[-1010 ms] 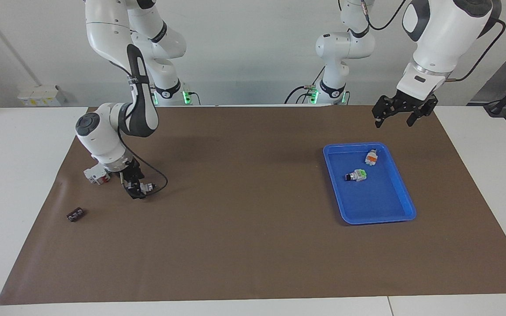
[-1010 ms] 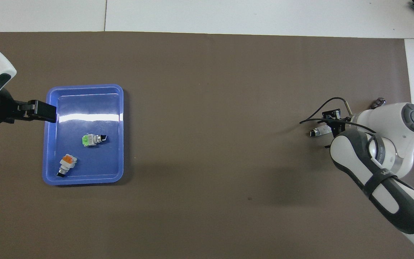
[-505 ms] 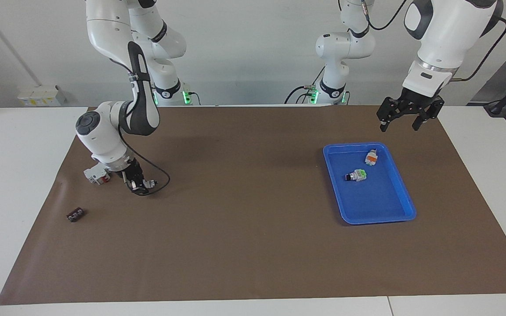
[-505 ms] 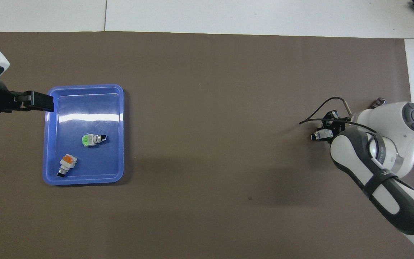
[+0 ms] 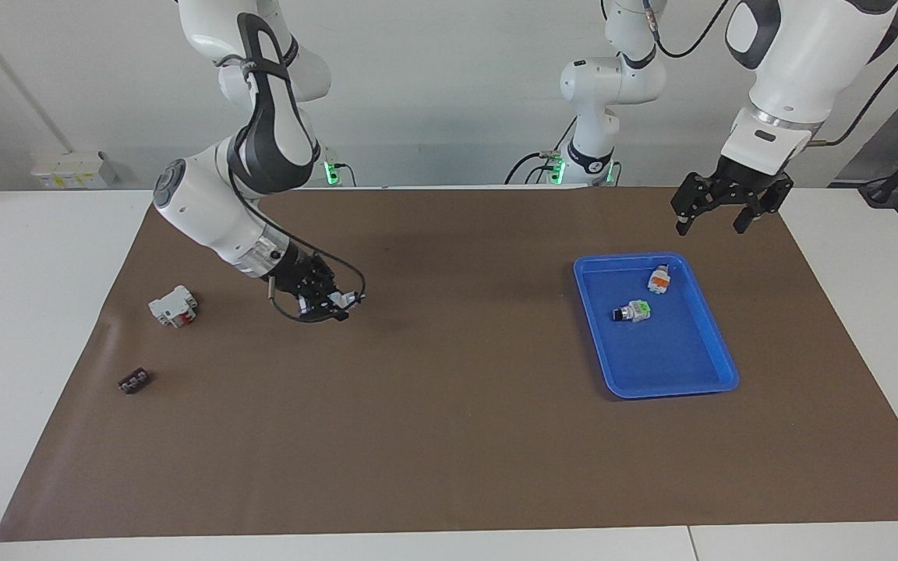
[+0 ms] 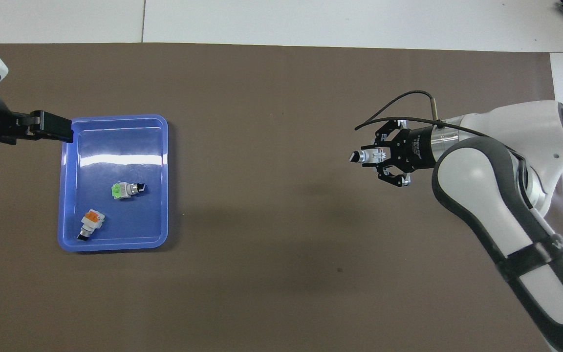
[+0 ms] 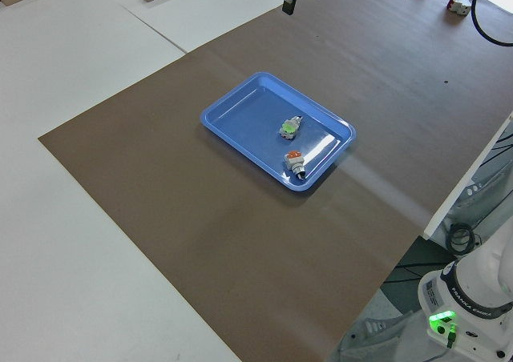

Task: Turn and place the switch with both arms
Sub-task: 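Lift the switch with the right gripper while the left gripper approaches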

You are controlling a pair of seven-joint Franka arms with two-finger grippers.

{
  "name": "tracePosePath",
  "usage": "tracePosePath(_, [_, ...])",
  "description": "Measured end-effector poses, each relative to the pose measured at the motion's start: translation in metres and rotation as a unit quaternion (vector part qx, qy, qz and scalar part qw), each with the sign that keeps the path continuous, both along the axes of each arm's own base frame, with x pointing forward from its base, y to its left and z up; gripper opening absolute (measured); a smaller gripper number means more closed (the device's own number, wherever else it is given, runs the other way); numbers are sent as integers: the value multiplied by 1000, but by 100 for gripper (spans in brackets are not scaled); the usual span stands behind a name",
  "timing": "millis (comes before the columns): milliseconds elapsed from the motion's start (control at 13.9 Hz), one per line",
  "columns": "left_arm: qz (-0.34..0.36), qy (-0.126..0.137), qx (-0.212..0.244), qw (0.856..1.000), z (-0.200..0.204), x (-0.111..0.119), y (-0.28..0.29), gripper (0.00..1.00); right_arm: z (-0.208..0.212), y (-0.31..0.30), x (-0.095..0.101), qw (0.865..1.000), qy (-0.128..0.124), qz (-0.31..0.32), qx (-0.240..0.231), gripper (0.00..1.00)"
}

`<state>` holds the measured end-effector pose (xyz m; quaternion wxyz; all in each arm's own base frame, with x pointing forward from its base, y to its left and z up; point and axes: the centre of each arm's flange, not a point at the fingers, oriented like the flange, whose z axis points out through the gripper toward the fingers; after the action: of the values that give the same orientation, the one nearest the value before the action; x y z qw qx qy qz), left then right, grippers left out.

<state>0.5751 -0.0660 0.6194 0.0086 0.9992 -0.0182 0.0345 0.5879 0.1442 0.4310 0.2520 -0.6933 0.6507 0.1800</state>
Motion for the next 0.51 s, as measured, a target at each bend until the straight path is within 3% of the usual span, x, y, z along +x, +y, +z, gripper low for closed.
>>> tracePosePath(216, [2,7,-25,1000,-10,11,-4,100,34,61,-3,997,11,-32,76,35])
tracePosePath(505, [25,23,-123,992,-15,13,-2,99,58,115,-15,993,10,-22,116,35])
